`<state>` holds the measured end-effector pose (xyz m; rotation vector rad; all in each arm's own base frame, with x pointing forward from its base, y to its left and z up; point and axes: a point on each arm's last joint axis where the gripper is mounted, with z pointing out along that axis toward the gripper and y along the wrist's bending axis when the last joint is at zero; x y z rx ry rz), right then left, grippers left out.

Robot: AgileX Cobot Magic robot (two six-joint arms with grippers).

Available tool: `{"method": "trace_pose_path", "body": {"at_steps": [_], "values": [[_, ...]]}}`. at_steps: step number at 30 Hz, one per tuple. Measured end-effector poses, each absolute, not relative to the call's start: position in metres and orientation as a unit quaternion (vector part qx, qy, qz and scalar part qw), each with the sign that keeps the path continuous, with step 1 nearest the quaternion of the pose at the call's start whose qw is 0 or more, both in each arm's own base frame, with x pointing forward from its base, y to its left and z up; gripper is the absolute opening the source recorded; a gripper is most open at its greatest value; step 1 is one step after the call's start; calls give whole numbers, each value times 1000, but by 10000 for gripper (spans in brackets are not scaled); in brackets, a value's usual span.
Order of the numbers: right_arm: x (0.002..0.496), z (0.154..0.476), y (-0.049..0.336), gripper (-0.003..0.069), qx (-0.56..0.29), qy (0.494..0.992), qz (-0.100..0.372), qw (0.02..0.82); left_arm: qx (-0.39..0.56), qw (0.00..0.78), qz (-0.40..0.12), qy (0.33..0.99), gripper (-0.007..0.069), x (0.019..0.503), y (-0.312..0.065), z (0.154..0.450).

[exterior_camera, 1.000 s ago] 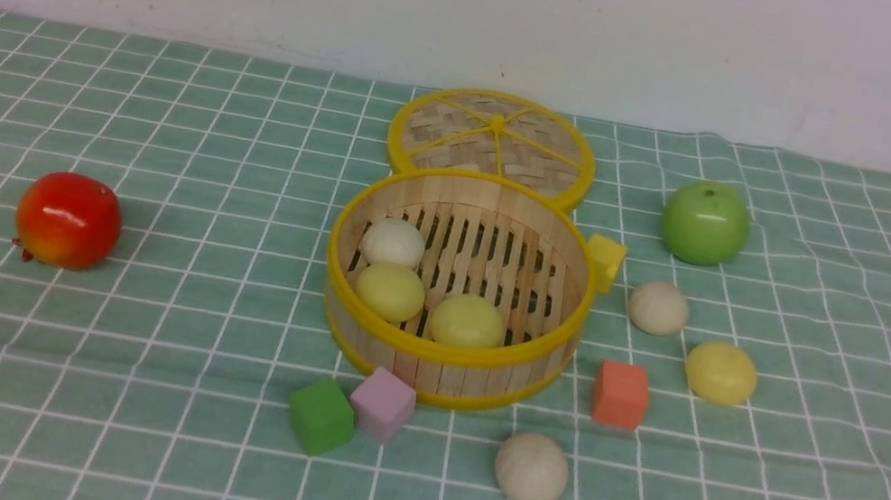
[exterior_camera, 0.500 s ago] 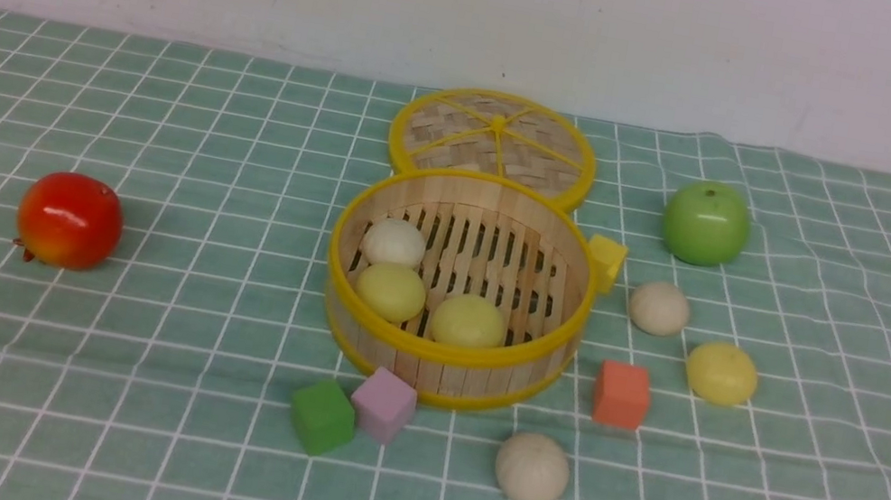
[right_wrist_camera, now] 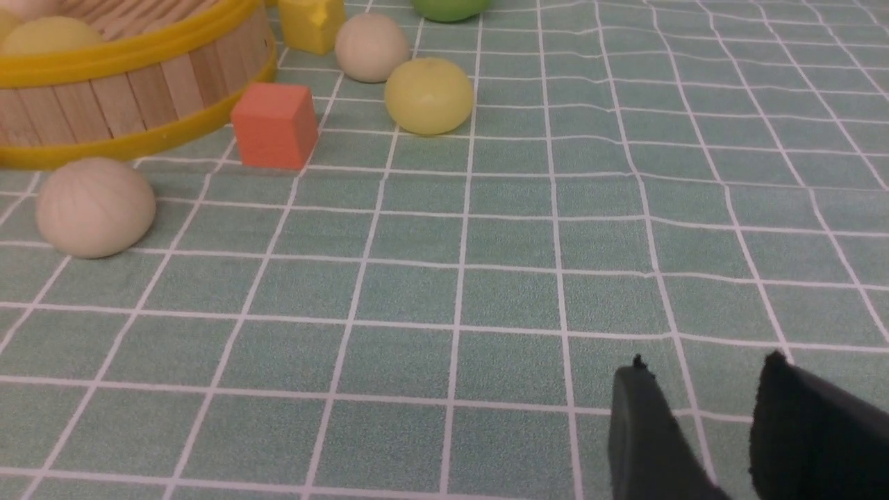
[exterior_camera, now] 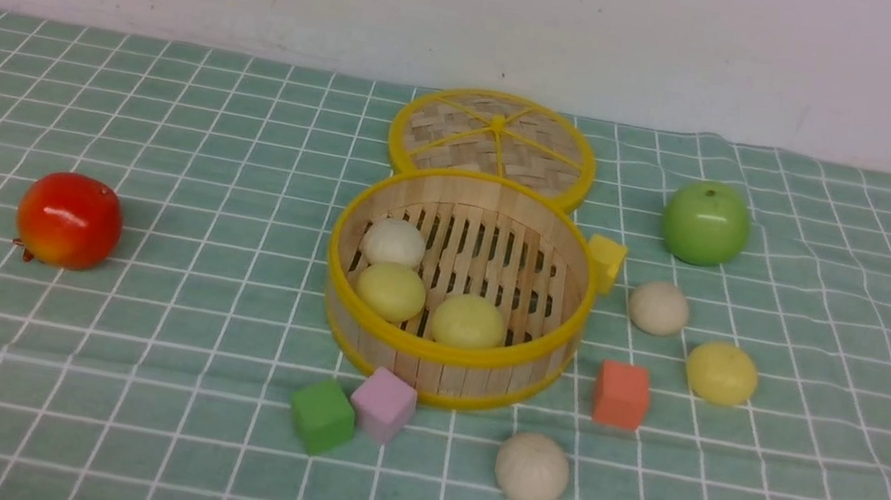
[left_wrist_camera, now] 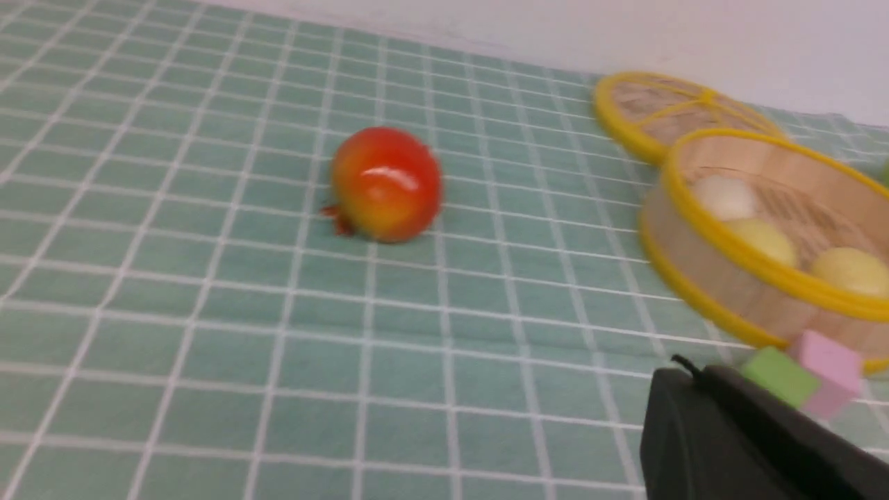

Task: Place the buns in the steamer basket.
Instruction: Use the right arm to grab a steamed stuffed bun

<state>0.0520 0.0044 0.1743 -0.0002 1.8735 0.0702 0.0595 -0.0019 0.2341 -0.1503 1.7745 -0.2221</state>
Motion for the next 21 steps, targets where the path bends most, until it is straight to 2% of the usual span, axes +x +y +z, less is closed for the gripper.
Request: {"method": "trace_pose_path", "body": {"at_steps": [4,9,14,21], "values": [[52,174,4,239,0,805,30,592,-107,630,-80,765,-11,52,3,207],[52,174,4,239,0,805,30,592,-150,590,-72,790,-11,52,5,173],[52,174,4,239,0,805,30,592,-146,579,-76,798,-8,52,4,169],[52,174,4,239,0,805,30,592,-87,577,-92,807,0,52,-1,169]]}}
